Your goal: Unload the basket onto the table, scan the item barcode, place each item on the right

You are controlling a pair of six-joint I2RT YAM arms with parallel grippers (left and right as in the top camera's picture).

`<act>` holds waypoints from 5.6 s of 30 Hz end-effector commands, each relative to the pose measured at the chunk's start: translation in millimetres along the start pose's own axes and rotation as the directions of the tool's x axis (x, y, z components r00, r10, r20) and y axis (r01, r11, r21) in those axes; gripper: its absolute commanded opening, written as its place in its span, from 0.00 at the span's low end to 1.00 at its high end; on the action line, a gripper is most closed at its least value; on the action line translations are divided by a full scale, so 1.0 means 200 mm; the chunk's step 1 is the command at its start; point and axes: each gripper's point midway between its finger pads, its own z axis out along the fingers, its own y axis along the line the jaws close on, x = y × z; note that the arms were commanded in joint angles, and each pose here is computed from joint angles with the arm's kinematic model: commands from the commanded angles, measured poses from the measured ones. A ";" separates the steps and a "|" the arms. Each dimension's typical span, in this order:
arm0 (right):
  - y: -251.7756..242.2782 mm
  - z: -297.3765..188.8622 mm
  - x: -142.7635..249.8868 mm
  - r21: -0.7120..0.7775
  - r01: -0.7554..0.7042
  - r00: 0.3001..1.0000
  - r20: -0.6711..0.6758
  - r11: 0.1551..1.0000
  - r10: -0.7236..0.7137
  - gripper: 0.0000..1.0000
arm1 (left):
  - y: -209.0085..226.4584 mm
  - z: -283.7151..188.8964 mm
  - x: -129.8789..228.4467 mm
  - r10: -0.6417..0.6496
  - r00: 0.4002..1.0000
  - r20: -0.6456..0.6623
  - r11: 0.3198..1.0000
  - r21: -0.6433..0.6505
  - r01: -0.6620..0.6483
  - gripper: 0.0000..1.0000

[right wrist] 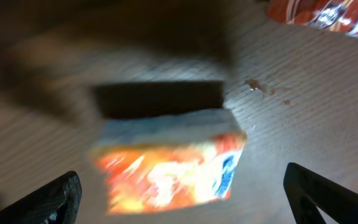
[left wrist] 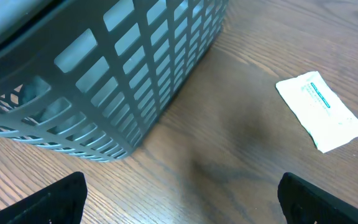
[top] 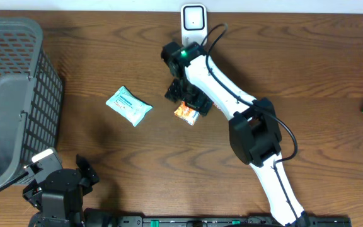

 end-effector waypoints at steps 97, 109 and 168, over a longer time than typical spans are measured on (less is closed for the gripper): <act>-0.36 0.28 -0.01 -0.152 0.472 0.805 -0.329 0.869 -0.494 0.99 | 0.01 0.00 0.00 -0.007 1.000 0.001 1.000 -0.010 0.007 0.98; -0.42 0.29 0.10 0.112 0.407 0.881 -0.310 0.906 -0.358 0.99 | 0.01 0.00 0.00 -0.007 1.000 0.001 1.000 -0.010 0.007 0.98; -0.01 0.21 -0.23 -0.008 0.553 0.829 0.099 0.833 -0.550 0.99 | 0.01 0.00 0.00 -0.007 1.000 0.001 1.000 -0.010 0.007 0.98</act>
